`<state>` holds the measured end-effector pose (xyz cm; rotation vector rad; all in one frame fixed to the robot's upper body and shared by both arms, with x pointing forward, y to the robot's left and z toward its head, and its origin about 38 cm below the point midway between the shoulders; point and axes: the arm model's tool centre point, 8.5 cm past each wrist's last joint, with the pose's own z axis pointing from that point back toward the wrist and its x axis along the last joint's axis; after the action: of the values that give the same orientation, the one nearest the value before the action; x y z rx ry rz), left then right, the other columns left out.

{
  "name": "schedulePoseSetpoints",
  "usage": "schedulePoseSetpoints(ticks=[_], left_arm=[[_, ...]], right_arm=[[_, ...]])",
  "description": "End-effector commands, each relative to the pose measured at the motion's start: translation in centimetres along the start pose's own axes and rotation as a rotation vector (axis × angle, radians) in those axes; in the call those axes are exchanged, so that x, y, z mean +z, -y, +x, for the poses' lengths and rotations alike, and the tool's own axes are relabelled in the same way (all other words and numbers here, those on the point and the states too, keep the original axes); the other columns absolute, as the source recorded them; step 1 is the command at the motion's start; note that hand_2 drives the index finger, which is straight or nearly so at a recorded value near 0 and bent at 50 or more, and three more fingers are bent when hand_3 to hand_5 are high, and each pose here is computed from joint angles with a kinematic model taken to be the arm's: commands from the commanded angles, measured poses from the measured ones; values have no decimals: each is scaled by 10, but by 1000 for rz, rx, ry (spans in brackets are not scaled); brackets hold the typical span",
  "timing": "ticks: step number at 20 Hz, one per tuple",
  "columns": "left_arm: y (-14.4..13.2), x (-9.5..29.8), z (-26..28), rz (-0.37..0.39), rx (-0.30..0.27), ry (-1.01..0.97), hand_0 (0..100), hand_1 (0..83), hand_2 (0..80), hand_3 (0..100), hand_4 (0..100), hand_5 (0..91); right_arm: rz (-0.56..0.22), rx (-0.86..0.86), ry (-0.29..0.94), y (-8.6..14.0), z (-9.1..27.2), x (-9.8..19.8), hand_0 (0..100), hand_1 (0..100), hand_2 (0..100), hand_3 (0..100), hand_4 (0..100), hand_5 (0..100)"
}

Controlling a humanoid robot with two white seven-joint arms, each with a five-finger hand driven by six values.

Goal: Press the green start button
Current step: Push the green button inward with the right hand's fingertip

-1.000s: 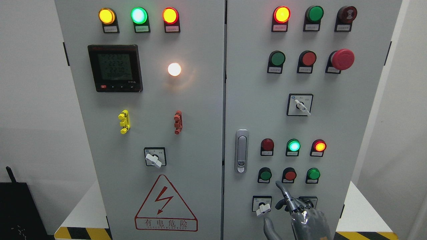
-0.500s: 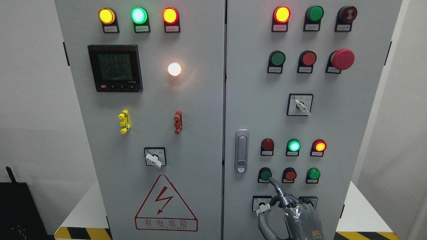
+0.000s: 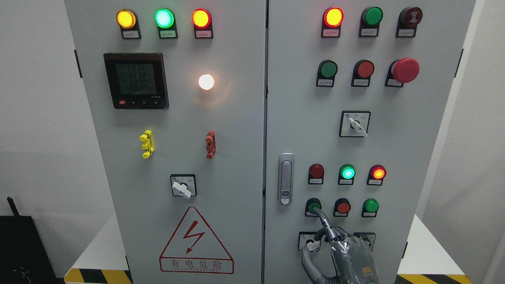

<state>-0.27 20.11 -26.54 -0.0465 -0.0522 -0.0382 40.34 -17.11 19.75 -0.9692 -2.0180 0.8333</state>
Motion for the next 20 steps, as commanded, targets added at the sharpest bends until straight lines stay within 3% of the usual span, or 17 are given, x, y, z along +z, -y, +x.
schedulePoseSetpoints(ticks=[1, 20], left_arm=[[0, 0, 0, 0, 0, 1, 120, 556, 0, 0, 0, 0], [0, 0, -1, 0, 0, -1, 120, 556, 0, 0, 0, 0]], right_arm=[[27, -3, -42, -10, -16, -1, 603, 350, 0, 576, 644, 712], [14, -11, -36, -9, -16, -9, 617, 350, 0, 578, 640, 706]])
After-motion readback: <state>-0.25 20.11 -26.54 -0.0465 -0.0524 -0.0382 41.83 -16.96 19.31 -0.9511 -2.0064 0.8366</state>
